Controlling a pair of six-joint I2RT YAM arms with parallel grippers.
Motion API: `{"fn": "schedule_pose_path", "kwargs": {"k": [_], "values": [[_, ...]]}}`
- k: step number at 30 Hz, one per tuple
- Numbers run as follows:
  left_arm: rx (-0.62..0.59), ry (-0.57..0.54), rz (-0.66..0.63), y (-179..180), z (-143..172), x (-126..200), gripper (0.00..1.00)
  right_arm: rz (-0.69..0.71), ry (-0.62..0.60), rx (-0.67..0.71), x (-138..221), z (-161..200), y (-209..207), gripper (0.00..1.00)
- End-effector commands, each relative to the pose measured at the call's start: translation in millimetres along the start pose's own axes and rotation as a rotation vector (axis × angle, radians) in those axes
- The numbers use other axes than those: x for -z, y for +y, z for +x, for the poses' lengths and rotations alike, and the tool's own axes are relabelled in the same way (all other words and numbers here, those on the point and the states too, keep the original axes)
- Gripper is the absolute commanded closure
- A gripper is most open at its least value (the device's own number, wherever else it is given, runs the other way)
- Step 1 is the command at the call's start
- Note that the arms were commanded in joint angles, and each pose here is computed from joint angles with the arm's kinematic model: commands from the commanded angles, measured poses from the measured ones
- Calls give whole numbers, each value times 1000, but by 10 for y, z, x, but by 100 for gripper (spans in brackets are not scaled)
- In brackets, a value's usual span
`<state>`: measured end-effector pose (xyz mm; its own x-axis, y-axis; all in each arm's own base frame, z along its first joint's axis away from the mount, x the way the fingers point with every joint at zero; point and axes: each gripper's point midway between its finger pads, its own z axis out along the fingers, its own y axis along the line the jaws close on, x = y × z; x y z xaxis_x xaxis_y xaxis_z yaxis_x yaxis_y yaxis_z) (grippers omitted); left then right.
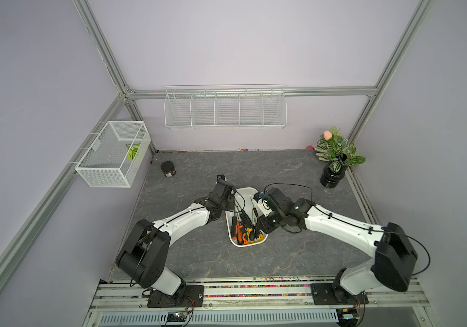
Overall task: Take out the screwdriver from the storage box
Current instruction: Pick up the screwdriver from the storage box.
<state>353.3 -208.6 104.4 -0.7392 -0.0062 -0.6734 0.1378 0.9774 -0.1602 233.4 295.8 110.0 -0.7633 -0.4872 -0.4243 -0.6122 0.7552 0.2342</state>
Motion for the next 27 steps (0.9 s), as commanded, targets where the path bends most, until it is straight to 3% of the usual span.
{"fn": "schedule_pose_path", "kwargs": {"k": [1,22,27], "values": [[25,-16,32,-70,-34,14,100,-30,-22,19,-96,-193,108,62],[20,-12,39,-99,-47,-12,100,28,88,66,-743,-428,26,63],[19,-12,41,-102,-47,-11,100,98,134,87,-871,-417,-109,66]]}}
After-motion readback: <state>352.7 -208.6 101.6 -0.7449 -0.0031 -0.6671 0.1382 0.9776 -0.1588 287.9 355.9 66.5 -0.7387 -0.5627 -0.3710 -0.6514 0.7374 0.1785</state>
